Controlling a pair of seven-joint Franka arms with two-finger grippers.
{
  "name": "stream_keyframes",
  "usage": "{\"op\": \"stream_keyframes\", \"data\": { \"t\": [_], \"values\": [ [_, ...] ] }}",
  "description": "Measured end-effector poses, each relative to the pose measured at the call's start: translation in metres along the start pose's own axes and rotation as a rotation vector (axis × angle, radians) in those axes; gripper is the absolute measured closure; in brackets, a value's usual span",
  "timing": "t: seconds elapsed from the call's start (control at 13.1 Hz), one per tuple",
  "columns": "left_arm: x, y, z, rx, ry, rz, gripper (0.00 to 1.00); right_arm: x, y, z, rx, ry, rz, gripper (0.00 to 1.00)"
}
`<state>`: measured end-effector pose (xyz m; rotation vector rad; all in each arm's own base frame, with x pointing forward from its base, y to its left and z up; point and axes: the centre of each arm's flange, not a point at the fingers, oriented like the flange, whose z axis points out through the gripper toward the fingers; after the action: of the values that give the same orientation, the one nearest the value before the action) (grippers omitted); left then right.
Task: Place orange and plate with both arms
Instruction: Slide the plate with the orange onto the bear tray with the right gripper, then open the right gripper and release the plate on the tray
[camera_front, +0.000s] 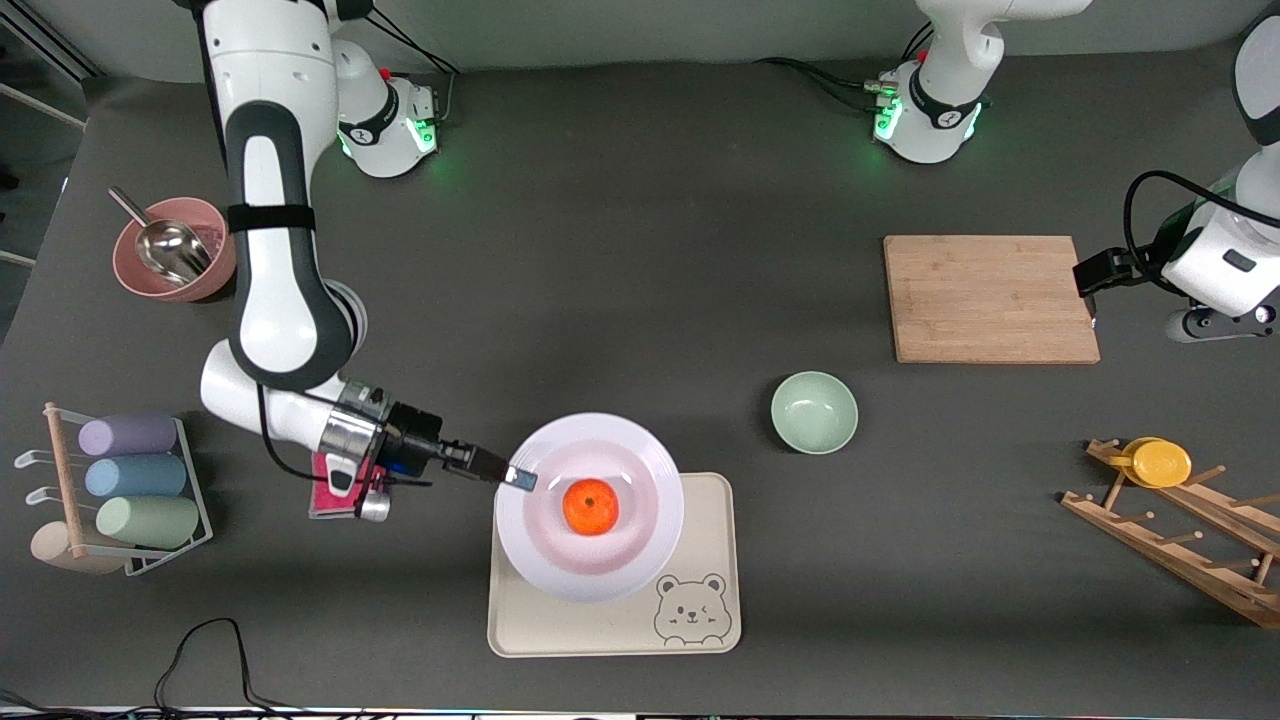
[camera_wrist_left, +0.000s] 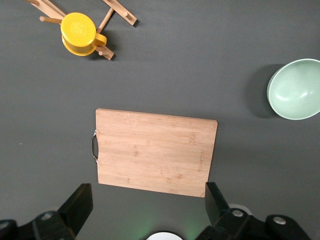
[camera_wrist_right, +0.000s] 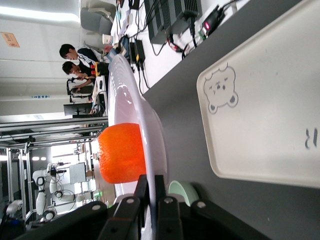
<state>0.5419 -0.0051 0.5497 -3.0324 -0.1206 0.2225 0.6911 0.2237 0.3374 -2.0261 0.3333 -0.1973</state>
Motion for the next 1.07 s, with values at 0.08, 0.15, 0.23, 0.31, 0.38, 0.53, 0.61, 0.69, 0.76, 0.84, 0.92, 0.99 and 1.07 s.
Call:
{"op": "stream_keyframes", "data": {
  "t": [0.08, 0.15, 0.23, 0.31, 0.38, 0.53, 0.61, 0.69, 0.76, 0.84, 0.92, 0.99, 1.07],
  "values": [
    [0.000, 0.000, 0.000, 0.000, 0.000, 0.000, 0.00, 0.013, 0.002, 0.006, -0.012, 0.009, 0.000, 0.92],
    [0.000, 0.000, 0.000, 0.000, -0.001, 0.000, 0.00, 0.026, 0.010, 0.011, -0.027, 0.017, 0.000, 0.92],
    [0.000, 0.000, 0.000, 0.000, -0.001, 0.000, 0.00, 0.039, 0.020, 0.016, -0.043, 0.025, -0.004, 0.92],
    [0.000, 0.000, 0.001, 0.000, -0.001, 0.000, 0.00, 0.051, 0.032, 0.020, -0.057, 0.031, -0.008, 0.92],
    [0.000, 0.000, 0.001, 0.000, -0.002, 0.000, 0.00, 0.062, 0.044, 0.025, -0.064, 0.033, -0.011, 0.92],
    [0.000, 0.000, 0.001, 0.000, -0.002, 0.000, 0.00, 0.073, 0.072, 0.040, -0.058, 0.018, 0.004, 0.92],
    [0.000, 0.000, 0.001, 0.000, -0.003, 0.000, 0.00, 0.076, 0.087, 0.048, -0.061, 0.012, 0.013, 0.92],
    [0.000, 0.000, 0.001, 0.001, -0.003, 0.000, 0.00, 0.076, 0.099, 0.055, -0.071, 0.013, 0.019, 0.92],
    [0.000, 0.000, 0.001, 0.001, -0.003, 0.000, 0.00, 0.075, 0.110, 0.063, -0.081, 0.011, 0.020, 0.92],
    [0.000, 0.000, 0.001, 0.001, -0.003, 0.000, 0.00, 0.072, 0.120, 0.072, -0.089, 0.010, 0.014, 0.92],
    [0.000, 0.000, 0.001, 0.001, -0.003, 0.000, 0.00, 0.067, 0.127, 0.080, -0.092, 0.007, 0.006, 0.92],
    [0.000, 0.000, 0.001, 0.001, -0.003, 0.000, 0.00, 0.064, 0.133, 0.087, -0.095, 0.001, 0.003, 0.92],
    [0.000, 0.000, 0.001, 0.001, -0.003, 0.000, 0.00, 0.062, 0.139, 0.091, -0.100, -0.002, -0.002, 0.92]
  ]
}}
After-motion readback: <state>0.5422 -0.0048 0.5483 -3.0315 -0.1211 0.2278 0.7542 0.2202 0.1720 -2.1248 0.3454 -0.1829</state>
